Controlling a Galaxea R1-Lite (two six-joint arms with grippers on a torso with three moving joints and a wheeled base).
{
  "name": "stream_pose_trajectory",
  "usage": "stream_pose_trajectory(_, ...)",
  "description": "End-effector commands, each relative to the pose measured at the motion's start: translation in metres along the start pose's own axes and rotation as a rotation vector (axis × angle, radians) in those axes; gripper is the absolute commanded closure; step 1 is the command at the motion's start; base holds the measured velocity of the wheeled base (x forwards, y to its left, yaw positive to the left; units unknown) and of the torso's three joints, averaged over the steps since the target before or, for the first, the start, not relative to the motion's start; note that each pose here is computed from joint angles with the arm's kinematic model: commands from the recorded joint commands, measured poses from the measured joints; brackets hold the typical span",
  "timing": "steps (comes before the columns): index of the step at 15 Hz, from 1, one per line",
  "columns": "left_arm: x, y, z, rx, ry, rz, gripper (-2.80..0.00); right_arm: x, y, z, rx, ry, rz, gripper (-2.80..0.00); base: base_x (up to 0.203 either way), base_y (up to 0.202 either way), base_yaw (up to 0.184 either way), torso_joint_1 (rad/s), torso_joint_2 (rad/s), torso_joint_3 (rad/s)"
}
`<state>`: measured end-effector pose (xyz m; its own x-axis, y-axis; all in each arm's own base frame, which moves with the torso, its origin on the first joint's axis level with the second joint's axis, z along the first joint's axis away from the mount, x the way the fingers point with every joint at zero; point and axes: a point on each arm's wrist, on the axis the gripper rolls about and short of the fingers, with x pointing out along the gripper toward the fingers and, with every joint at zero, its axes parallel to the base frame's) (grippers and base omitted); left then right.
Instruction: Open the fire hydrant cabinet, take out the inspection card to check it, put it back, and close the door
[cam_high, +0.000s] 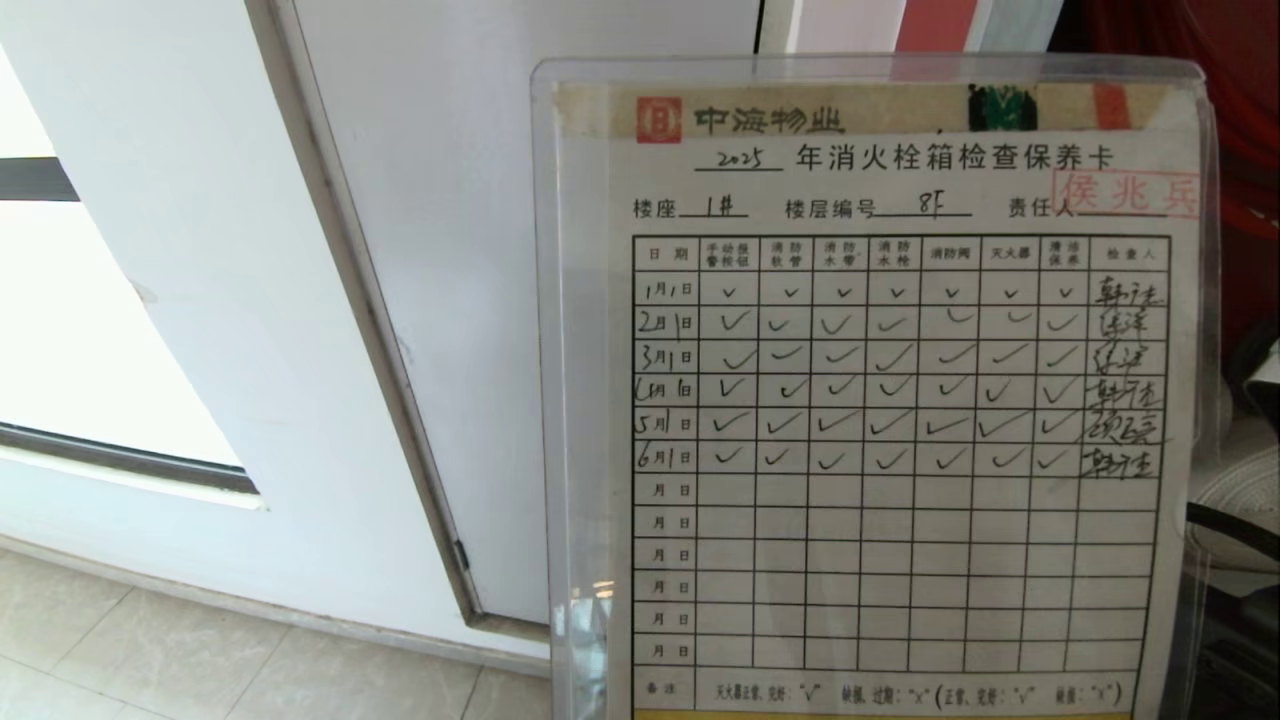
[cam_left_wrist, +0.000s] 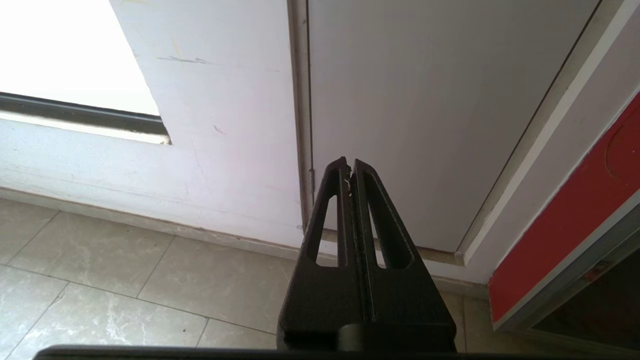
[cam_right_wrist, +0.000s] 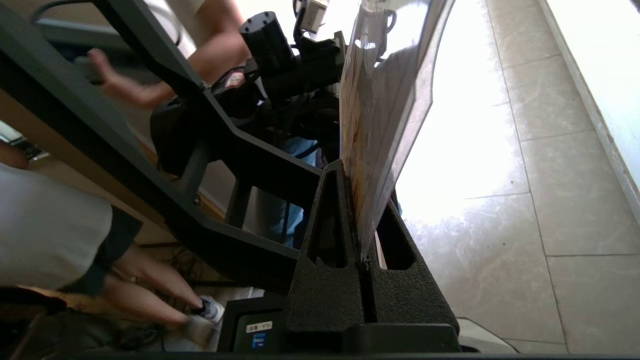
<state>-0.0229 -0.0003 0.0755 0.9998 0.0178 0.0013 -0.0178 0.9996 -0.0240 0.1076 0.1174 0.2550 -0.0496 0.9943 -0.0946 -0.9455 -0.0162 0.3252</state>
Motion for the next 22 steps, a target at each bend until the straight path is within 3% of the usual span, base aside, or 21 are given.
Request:
stream_pose_trajectory(1,0.0,0.0,0.0,0.0,0.001,0.001,0.0,0.003,0.004,0.001,-0.009,0.005,0.036,0.0,0.0,0.0,0.0,0.0,0.0,0.0)
stream_pose_trajectory(8,0.0,0.0,0.0,0.0,0.001,0.001,0.0,0.015,0.006,-0.004,0.012,0.046,0.087,0.0,0.0,0.0,0.0,0.0,0.0,0.0)
stream_pose_trajectory(22,0.0,0.0,0.0,0.0,0.001,0.001,0.0,0.022,-0.003,-0.006,0.032,0.056,0.039,0.0,0.0,0.0,0.0,0.0,0.0,0.0)
